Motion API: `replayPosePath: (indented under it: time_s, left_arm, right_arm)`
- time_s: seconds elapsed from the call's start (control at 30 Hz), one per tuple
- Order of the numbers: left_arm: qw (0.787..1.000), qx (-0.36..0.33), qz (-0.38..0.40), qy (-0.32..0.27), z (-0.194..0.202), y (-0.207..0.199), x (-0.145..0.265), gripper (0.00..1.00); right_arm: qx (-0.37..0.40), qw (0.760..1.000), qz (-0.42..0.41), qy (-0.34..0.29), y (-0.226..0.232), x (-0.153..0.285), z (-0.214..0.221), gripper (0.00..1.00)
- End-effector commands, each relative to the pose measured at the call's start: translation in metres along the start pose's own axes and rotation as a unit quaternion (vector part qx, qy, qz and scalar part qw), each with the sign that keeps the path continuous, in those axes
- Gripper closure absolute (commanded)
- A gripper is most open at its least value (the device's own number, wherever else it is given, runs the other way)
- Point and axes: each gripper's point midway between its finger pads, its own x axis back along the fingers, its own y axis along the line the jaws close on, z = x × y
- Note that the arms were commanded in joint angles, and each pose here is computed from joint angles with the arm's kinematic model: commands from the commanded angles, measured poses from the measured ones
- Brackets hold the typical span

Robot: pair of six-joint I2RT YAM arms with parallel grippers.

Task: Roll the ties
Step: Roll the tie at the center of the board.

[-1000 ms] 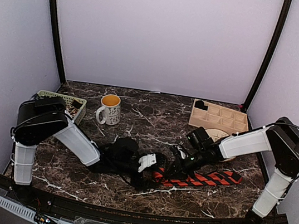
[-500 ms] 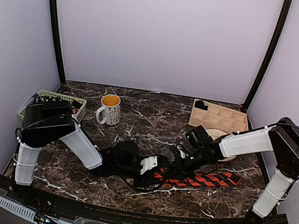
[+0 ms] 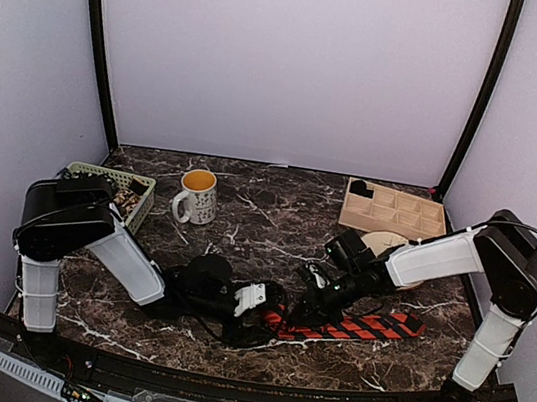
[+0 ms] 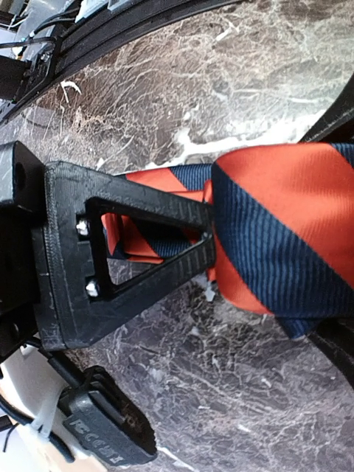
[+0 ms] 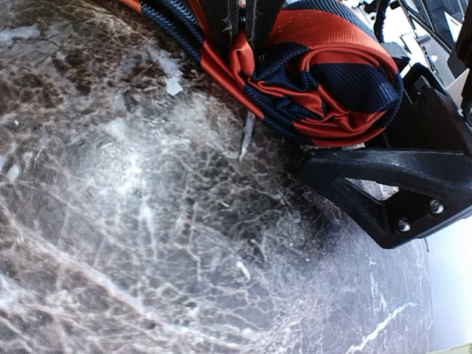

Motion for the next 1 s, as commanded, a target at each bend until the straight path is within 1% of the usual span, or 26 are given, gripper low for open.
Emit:
replayPosePath:
  time_s: [0.0, 0.07, 0.2, 0.33, 0.37, 0.47, 0.6, 0.67, 0.73, 0.77, 0.8, 0.87, 0.97]
  left_arm:
    - [0.998, 0.044, 0.032, 0.016, 0.006, -0.013, 0.006, 0.27]
    - [0.997, 0.061, 0.044, 0.003, -0.001, -0.015, 0.003, 0.28]
    - [0.994, 0.099, 0.030, -0.029, -0.013, -0.007, -0.003, 0.28]
    - [0.994, 0.096, 0.028, -0.043, -0.020, -0.003, -0.013, 0.31]
    - [0.994, 0.092, 0.030, -0.048, -0.024, -0.002, -0.015, 0.33]
    - [0.996, 0.079, 0.030, -0.034, -0.017, -0.002, -0.020, 0.42]
    - [0.998, 0.050, 0.032, 0.009, 0.005, -0.009, -0.014, 0.64]
    - [0.998, 0.033, 0.034, 0.038, 0.017, -0.015, -0.008, 0.71]
    - [0.997, 0.023, 0.034, 0.068, 0.030, -0.020, -0.004, 0.72]
    - [0.996, 0.022, 0.029, 0.083, 0.037, -0.020, -0.002, 0.73]
    - [0.995, 0.022, 0.026, 0.093, 0.042, -0.020, -0.001, 0.73]
    - [0.994, 0.024, 0.018, 0.107, 0.048, -0.018, -0.001, 0.73]
    - [0.993, 0.028, 0.017, 0.116, 0.051, -0.018, -0.001, 0.73]
  right_arm:
    - [-0.024, 0.998, 0.054, 0.015, -0.042, -0.012, 0.017, 1.00]
    - [-0.025, 0.998, 0.058, 0.016, -0.047, -0.014, 0.021, 1.00]
    - [-0.026, 0.997, 0.067, 0.018, -0.055, -0.016, 0.024, 1.00]
    - [-0.023, 0.997, 0.066, 0.016, -0.055, -0.016, 0.023, 1.00]
    - [-0.021, 0.998, 0.065, 0.014, -0.054, -0.016, 0.021, 1.00]
    - [-0.015, 0.998, 0.064, 0.012, -0.050, -0.014, 0.017, 1.00]
    - [-0.008, 0.998, 0.064, 0.009, -0.041, -0.007, 0.012, 0.99]
    - [-0.006, 0.998, 0.058, -0.001, -0.032, 0.004, 0.008, 0.91]
    - [0.000, 0.999, 0.040, -0.013, -0.016, 0.016, 0.003, 0.79]
    - [0.005, 0.999, 0.026, -0.020, -0.005, 0.022, 0.001, 0.71]
    - [0.009, 1.000, 0.008, -0.027, 0.006, 0.027, -0.001, 0.66]
    - [0.009, 0.999, -0.035, -0.038, 0.027, 0.035, -0.003, 0.58]
    - [0.008, 0.995, -0.087, -0.041, 0.050, 0.039, -0.004, 0.54]
